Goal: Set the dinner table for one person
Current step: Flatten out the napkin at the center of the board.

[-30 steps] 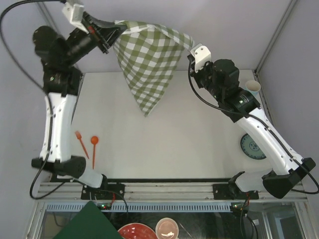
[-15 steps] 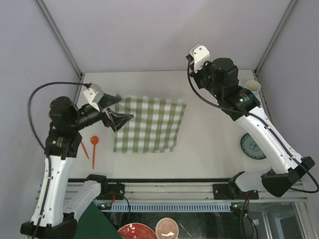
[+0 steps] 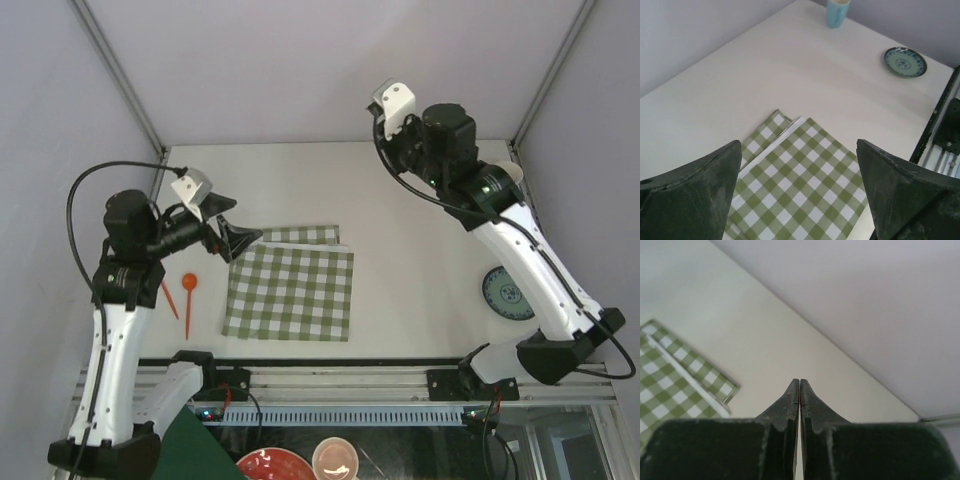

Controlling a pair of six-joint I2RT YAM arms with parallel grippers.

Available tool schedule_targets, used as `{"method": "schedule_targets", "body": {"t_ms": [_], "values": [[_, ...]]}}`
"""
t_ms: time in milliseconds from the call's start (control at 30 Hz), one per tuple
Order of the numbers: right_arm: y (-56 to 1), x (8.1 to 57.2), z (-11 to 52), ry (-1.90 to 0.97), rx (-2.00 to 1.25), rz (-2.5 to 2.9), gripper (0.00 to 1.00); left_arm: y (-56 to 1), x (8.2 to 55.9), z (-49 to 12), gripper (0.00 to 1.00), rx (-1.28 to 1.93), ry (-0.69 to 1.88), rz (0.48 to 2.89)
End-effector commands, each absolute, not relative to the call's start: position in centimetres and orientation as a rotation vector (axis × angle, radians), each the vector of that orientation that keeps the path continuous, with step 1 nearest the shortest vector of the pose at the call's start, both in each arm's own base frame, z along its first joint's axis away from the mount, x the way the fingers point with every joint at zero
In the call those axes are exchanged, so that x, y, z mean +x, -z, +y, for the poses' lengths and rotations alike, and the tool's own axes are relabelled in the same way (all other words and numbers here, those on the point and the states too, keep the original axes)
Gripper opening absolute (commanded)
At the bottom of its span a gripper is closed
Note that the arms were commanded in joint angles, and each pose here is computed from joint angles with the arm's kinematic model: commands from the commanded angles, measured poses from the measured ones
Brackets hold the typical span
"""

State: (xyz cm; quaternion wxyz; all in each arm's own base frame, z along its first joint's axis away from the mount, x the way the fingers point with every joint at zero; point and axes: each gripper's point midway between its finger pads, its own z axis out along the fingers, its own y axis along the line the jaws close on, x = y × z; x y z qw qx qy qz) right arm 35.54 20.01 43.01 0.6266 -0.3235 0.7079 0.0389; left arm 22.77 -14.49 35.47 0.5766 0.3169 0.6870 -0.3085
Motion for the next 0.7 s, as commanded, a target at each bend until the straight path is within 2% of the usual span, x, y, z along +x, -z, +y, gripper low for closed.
{"method": "schedule_targets", "body": {"t_ms": [0,300,533,667], "values": [[-37.3,35.6,22.4,-0.175,-0.876,1.776,0.0,-32.7,26.7,-13.1,1.0,0.715,0.689,1.696],[-33.3,34.1,24.3,-0.218,-0.995,1.869,0.01,-25.8,35.6,-10.0,1.0,0.557,0.958,1.958],[-32.2,33.2,24.7,-0.248,-1.026,1.909,0.01,-18.9,39.1,-9.6,1.0,0.581,1.236,2.189],[-31.8,32.7,24.9,-0.249,-1.048,1.918,0.01,-16.4,39.7,-9.2,1.0,0.563,1.255,2.261]]}}
